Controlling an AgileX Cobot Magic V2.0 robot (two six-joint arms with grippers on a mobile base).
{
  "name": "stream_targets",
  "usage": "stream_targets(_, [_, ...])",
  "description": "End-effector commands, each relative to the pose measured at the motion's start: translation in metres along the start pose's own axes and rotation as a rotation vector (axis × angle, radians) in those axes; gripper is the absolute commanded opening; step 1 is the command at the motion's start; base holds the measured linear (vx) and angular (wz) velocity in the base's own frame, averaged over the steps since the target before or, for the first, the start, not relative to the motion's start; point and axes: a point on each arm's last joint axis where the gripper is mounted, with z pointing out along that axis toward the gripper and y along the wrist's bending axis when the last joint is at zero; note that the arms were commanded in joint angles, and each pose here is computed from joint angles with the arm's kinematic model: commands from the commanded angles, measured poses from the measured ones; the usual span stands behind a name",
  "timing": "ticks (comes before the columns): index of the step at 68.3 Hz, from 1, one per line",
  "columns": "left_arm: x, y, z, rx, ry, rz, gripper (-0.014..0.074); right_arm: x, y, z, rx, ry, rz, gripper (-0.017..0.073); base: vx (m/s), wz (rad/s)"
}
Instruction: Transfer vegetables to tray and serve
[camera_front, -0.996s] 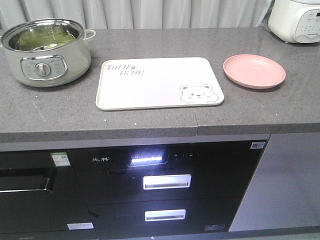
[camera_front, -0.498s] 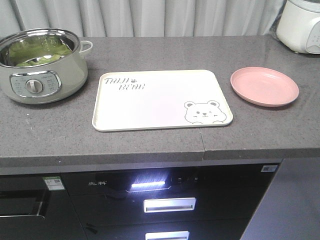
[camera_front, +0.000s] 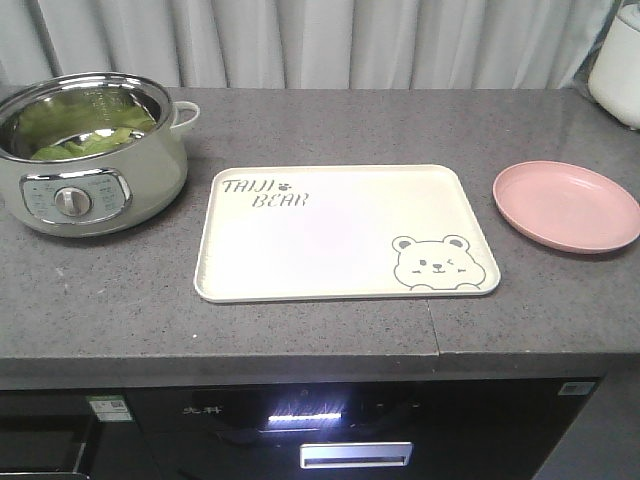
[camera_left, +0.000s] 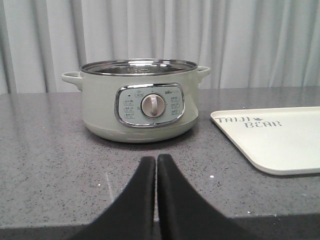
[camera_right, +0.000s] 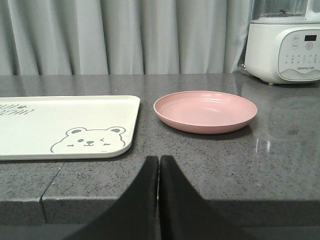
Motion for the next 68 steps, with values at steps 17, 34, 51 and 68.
stream_targets(17, [0.0015,0.0001,-0.0004,0.001,-0.064,-0.01,-0.0007,-0.0019,0.0,0.0,0.001,-0.068,-0.015,-0.0006,0.11,0.02])
stream_targets(34, [0.0015,0.0001,-0.0004,0.001,-0.064,-0.01,-0.0007,-0.0019,0.0,0.0,0.001,-0.068,-0.015,-0.0006,0.08,-0.01])
stream_targets(51, [0.0015,0.0001,-0.0004,0.001,-0.064,-0.01,-0.0007,-0.0019,0.0,0.0,0.001,-0.068,-0.015,-0.0006,0.06,-0.02])
stream_targets(68, [0.0015,0.0001,-0.0004,0.001,-0.064,-0.01,-0.0007,-0.0019,0.0,0.0,0.001,-0.068,-0.015,-0.0006,0.04,-0.02])
